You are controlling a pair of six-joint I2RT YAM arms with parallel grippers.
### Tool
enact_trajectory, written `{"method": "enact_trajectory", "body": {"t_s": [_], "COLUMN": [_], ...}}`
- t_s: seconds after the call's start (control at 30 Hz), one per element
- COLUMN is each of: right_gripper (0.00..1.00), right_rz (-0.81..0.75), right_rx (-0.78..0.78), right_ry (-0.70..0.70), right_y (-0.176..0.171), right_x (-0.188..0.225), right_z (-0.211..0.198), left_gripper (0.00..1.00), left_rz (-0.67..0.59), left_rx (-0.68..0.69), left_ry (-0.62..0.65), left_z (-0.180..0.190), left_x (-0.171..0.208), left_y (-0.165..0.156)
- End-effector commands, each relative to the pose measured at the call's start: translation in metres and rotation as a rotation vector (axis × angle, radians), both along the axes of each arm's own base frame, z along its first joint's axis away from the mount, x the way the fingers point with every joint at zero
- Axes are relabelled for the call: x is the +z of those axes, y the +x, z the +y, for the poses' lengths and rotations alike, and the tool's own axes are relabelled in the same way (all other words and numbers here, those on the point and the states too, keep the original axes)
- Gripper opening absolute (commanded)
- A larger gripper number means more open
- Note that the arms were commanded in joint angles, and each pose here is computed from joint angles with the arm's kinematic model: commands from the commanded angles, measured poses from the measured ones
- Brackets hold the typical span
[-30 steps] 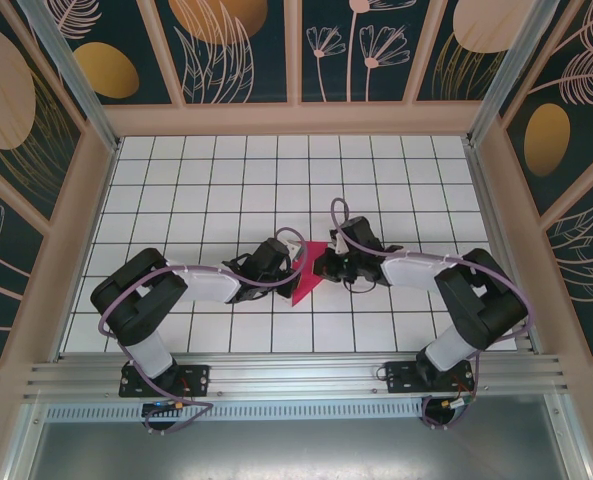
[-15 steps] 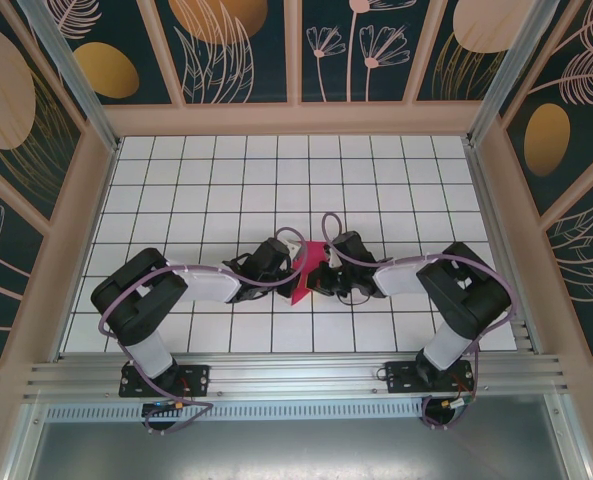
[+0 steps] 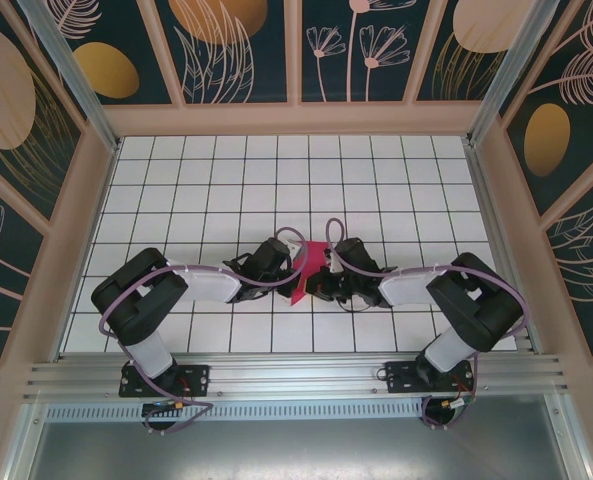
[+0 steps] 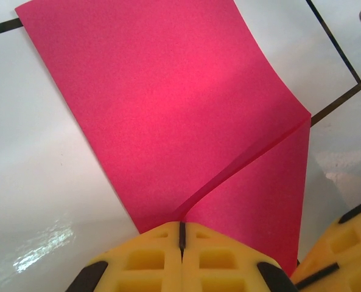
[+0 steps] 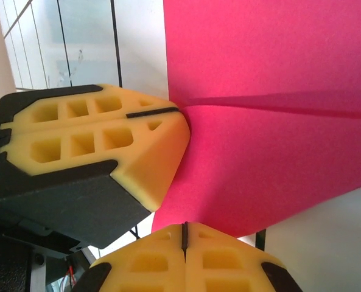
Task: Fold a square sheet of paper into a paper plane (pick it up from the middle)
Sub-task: Third fold the triangle at the center of the table.
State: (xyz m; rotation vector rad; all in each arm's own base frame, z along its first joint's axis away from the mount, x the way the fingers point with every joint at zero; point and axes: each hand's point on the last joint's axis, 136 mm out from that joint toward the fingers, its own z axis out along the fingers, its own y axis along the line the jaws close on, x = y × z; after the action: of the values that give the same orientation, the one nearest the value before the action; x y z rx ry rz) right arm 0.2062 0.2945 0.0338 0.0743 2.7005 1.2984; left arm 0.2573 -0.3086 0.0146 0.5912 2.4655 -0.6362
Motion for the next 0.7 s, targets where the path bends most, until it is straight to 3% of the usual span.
{"method": "enact_trajectory", "body": {"t_s": [0.0, 0.3, 0.67], "right_gripper": [0.03, 0.03, 0.04], "right_rz": [-0.001, 0.036, -0.018], "right_rx": [0.001, -0.023, -0.013], "right_ry": [0.049, 0.018, 0.097], "right_y": [0.000, -0.002, -0.008], "right_x": [0.001, -0.021, 0.013], "right_z": [0.009, 0.005, 0.010], "left_gripper": [0.00, 0.00, 0.00], "left_rz": [0.075, 0.078, 0.078], "left_rx": [0.005, 0.008, 0.012], "left_ry": [0.105, 0.113, 0.113], "left_z": [0.018, 0.020, 0.021], "left_x": [-0.029, -0.031, -0.031], "left_y": [-0.011, -0.012, -0.012]}}
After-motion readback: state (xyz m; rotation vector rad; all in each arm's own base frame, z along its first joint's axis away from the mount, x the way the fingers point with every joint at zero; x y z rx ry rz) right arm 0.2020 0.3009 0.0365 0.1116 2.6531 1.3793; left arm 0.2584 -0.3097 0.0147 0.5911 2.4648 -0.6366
